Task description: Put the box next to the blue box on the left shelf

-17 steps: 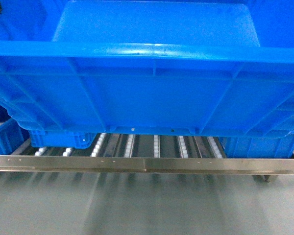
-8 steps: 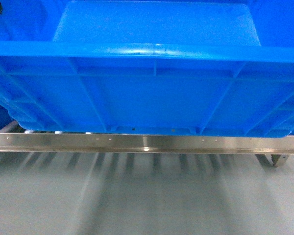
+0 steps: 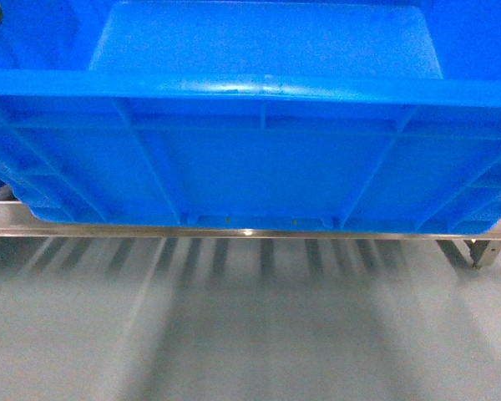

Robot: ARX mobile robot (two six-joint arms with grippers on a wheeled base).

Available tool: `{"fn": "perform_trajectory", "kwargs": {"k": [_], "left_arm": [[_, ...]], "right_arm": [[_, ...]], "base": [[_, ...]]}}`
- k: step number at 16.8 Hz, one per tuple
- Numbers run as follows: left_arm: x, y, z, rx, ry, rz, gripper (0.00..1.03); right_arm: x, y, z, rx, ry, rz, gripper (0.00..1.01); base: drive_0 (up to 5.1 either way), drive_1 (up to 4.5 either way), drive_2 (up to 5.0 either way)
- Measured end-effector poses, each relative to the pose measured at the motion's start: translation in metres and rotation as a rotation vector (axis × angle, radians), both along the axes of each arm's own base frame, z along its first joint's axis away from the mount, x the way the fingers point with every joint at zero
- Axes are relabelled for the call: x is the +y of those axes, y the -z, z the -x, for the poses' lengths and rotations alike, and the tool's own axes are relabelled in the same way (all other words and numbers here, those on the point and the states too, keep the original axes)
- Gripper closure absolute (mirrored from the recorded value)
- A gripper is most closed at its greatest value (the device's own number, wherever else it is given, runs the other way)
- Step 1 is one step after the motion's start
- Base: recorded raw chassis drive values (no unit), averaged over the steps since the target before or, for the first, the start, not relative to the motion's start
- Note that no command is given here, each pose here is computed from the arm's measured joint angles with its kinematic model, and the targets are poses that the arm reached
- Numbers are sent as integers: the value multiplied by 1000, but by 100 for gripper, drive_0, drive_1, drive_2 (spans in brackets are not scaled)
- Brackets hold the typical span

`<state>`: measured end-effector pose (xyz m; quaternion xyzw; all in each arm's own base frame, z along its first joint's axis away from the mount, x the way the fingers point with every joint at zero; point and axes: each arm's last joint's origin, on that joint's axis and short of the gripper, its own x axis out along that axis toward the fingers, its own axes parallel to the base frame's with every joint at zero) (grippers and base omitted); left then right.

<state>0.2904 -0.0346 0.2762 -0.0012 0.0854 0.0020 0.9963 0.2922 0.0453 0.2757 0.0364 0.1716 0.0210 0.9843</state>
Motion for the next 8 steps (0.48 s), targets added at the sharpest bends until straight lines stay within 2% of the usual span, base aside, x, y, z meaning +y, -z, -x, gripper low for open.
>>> {"fn": "perform_trajectory", "kwargs": {"k": [8], "left_arm": [[0,0,0,1,0,1,85]], "right_arm": [[0,0,0,0,0,0,82]], "base": [[0,0,0]]}}
